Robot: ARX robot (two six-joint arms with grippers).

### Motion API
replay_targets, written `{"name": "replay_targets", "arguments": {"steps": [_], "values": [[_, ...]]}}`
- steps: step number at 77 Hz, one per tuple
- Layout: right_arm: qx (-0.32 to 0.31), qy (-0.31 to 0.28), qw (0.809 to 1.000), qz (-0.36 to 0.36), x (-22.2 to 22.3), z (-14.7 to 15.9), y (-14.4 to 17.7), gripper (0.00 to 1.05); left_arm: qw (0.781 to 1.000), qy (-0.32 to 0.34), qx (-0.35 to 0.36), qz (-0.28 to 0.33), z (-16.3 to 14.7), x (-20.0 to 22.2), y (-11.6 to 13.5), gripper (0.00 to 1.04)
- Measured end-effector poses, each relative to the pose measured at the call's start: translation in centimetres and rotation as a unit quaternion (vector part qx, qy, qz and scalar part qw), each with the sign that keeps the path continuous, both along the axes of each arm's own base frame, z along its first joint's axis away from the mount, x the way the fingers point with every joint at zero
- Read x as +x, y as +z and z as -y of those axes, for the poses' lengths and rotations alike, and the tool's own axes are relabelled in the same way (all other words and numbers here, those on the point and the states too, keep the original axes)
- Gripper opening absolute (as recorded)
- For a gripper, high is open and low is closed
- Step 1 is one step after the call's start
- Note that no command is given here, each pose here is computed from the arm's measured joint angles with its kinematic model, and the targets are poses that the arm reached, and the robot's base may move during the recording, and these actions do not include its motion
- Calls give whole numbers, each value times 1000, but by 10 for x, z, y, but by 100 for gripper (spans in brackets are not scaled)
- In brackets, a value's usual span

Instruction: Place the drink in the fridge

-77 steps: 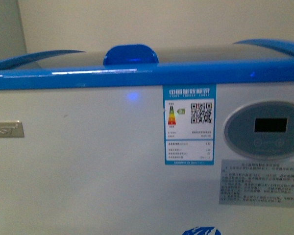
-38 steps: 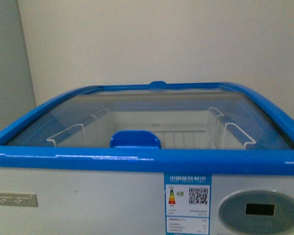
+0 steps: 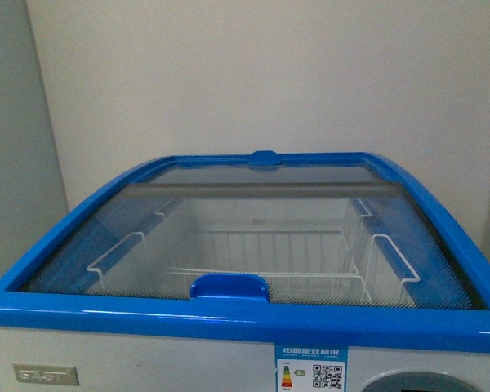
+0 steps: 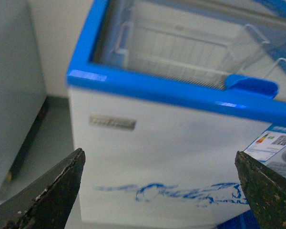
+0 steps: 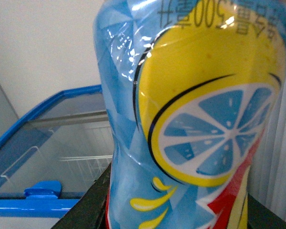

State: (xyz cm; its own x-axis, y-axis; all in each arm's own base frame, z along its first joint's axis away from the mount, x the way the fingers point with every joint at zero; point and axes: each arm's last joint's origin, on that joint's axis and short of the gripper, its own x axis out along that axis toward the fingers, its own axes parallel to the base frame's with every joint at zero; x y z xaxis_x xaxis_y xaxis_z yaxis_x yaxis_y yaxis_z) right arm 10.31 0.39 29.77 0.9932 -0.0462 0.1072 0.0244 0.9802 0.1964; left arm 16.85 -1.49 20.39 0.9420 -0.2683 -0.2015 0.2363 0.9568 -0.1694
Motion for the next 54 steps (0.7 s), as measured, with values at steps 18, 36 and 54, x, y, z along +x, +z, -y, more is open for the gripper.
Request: {"name": "replay_targets", "arguments": {"steps": [18, 36, 54], "values": [[0, 0, 1000, 0, 0, 0, 0, 40, 953, -157, 198, 167, 40, 82, 50, 97], [0, 2, 1000, 0, 0, 0, 0, 40, 834, -313, 397, 222, 84, 116, 41, 97], [0, 1, 1000, 0, 0, 0, 0, 40, 767, -348, 481, 243, 110, 149, 37, 97]]}}
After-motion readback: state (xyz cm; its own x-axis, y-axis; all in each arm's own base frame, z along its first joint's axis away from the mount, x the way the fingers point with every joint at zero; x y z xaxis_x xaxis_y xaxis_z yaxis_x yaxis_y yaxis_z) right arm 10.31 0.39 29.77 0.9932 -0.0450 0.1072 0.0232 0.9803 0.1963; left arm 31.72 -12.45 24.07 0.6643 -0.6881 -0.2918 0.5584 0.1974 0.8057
